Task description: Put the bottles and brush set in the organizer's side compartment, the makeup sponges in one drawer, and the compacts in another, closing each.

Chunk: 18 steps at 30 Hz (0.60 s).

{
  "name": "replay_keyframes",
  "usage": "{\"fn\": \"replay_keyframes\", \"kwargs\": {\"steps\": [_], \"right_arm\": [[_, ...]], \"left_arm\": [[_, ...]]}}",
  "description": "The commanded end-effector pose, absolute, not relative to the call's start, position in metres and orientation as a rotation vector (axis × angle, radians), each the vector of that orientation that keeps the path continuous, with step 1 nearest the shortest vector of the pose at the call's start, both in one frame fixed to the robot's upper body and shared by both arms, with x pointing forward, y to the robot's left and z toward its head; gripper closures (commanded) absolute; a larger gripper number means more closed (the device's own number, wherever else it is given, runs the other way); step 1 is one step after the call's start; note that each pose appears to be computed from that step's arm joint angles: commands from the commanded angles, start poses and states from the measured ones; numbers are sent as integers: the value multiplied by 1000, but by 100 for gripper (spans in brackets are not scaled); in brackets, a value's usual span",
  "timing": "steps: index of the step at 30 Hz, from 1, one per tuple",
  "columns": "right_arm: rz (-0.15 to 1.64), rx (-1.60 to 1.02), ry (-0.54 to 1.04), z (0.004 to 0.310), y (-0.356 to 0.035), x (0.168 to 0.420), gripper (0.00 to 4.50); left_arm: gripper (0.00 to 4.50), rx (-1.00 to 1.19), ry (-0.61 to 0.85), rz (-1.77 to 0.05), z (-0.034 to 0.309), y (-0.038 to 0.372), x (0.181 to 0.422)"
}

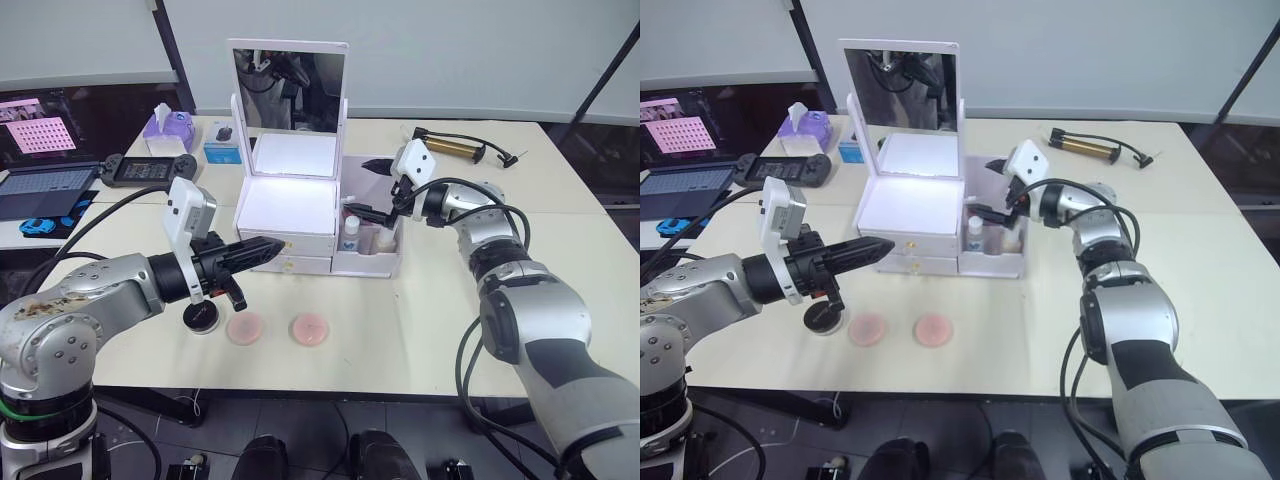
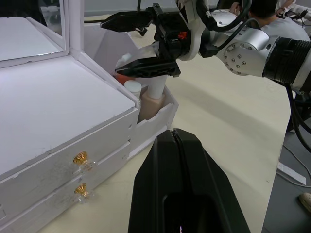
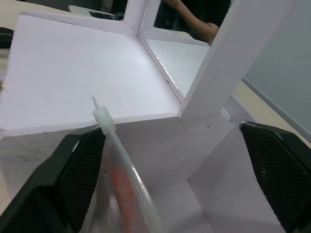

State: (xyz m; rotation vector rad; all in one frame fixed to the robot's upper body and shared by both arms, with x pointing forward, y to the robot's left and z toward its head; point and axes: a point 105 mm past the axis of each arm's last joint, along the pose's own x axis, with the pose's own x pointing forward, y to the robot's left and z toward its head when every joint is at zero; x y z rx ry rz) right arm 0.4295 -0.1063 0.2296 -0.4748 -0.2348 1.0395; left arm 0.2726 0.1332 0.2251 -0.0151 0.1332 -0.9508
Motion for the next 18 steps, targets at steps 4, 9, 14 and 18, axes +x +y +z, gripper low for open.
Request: {"fn": "replay_keyframes", "kwargs": {"steps": [4, 9, 14, 18], "right_arm": [[1138, -469, -391, 307, -120, 410, 3], [1268, -475, -82, 305, -135, 387, 3], [1286, -633, 4, 304, -131, 360, 3], [1291, -725, 86, 290, -122, 354, 19]], "left_arm": [[450, 9, 74, -959, 237, 136, 273], [450, 20, 53, -931, 241, 142, 279], [450, 22, 28, -947, 246, 142, 280], [450, 36, 34, -968, 242, 137, 281]]}}
